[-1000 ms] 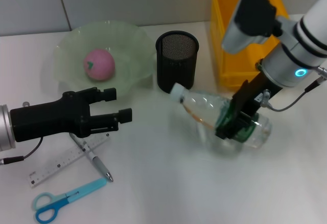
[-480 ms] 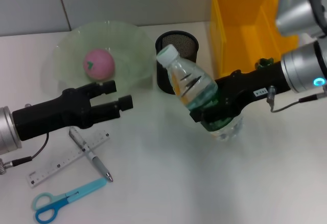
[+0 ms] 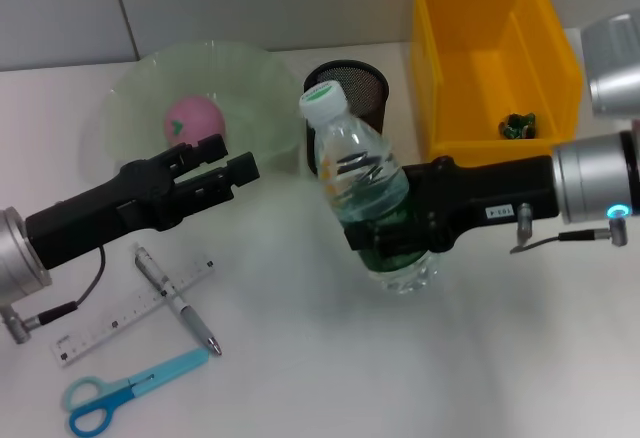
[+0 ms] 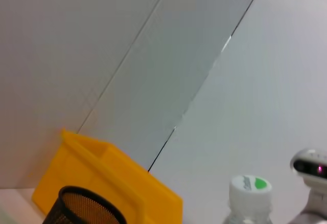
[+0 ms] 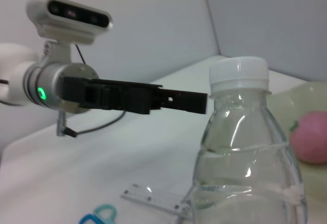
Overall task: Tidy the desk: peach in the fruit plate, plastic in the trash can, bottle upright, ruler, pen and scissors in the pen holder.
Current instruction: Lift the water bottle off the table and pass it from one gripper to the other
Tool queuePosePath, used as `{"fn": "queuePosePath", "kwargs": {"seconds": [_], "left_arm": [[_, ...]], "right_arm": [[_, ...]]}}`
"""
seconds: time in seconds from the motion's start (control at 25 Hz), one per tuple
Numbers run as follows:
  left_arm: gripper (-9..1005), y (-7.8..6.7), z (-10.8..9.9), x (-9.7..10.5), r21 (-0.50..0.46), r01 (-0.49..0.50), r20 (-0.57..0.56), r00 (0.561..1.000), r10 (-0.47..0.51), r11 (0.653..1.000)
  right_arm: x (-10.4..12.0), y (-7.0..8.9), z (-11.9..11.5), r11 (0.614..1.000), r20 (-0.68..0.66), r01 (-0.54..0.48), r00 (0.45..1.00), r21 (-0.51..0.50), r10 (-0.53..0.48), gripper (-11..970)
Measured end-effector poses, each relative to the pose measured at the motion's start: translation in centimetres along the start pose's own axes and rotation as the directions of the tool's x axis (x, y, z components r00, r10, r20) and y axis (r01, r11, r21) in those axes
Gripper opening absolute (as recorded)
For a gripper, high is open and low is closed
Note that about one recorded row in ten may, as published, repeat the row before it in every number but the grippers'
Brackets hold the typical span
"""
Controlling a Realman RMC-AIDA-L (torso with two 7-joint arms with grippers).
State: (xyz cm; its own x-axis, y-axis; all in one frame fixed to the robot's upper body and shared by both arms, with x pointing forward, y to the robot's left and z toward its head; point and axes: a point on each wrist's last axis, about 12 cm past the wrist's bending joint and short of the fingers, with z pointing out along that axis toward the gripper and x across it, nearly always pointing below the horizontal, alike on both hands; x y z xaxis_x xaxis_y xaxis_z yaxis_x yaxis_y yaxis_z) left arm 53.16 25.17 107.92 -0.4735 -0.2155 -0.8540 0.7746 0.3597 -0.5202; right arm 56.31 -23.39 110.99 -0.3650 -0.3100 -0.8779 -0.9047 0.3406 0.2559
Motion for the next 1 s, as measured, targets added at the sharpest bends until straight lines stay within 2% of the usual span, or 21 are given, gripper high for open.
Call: {"fn": "queuePosePath", "kwargs": {"seconds": [0.36, 1.0], "left_arm": [[847, -0.6, 0.7, 0.9, 0.041, 0.045, 0.089, 0.995, -0.049, 0.998], [847, -1.2, 1.7, 1.4, 0.084, 0.015, 0.098, 0.995, -0.023, 0.996]], "right_arm": [[1.1, 0.5, 1.0, 0.999, 0.065, -0.002, 0.998, -0.042, 0.005, 725], [1.5, 1.0, 2.3, 0.996, 0.085, -0.017, 0.996, -0.091, 0.024, 727]]}}
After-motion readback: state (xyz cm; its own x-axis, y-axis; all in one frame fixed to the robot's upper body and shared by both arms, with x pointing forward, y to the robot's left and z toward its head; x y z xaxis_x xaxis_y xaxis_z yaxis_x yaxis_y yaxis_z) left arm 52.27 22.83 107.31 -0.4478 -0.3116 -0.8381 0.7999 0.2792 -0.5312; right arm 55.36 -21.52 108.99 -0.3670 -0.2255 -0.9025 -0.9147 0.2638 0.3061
